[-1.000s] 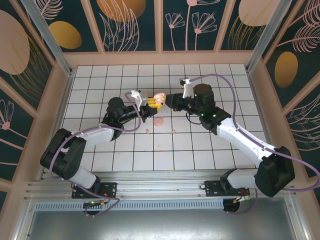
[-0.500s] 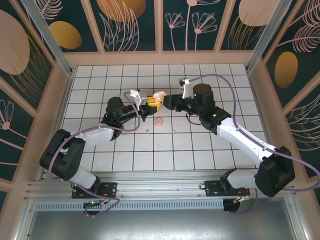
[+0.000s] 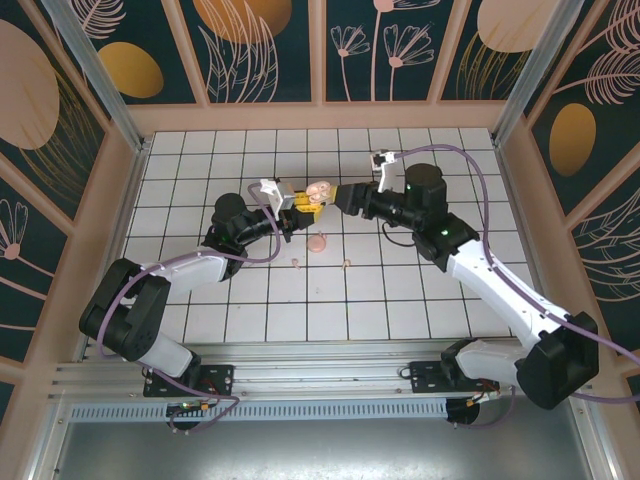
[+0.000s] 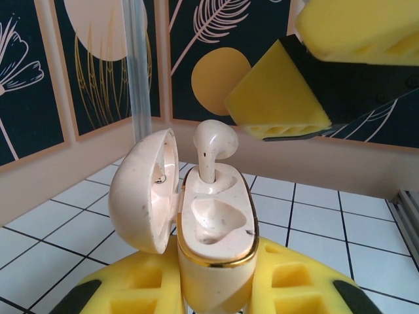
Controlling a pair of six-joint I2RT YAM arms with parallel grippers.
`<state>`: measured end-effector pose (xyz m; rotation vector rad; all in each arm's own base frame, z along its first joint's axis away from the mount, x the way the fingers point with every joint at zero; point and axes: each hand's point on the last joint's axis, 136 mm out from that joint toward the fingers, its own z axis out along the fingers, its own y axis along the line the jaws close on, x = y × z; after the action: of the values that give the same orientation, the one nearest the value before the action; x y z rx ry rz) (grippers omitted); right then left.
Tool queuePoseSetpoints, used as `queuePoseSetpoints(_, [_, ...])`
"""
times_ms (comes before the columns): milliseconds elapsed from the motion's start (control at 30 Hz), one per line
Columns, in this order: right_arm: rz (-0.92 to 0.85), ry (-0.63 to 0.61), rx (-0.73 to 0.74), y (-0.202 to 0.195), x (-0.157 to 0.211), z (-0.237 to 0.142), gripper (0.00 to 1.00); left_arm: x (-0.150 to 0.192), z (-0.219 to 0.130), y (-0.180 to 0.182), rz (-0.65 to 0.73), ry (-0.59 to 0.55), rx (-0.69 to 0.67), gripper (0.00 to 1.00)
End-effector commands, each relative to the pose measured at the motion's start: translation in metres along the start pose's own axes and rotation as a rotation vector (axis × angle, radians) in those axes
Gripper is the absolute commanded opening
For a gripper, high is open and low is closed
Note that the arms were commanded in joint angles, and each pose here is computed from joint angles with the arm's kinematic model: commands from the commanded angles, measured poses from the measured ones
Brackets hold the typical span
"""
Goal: Insert the wireless bluetooth earbuds into the charging case
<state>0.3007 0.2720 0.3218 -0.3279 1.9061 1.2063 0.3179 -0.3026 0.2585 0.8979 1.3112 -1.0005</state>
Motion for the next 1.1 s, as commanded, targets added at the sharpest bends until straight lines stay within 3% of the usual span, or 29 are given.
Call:
queuePoseSetpoints(0, [0.035, -0.027, -0.036, 0.009, -0.019, -0.009, 0.54, -0.029, 0.000, -0.003, 0.075, -0.060, 0.011, 0.04])
queuePoseSetpoints(233, [0.067, 0.015, -0.050, 0.004, -0.020, 0.000, 0.47, -0.030, 0.001, -0.003, 0.076, -0.059, 0.014, 0.04])
queuePoseSetpoints(567, [0.072, 0.045, -0.100, 0.008, -0.015, 0.005, 0.28, -0.031, 0.001, -0.003, 0.079, -0.056, 0.013, 0.04])
queuePoseSetpoints(1067, [0.080, 0.065, -0.124, 0.010, -0.010, 0.007, 0.21, -0.032, 0.004, -0.002, 0.076, -0.053, 0.022, 0.04])
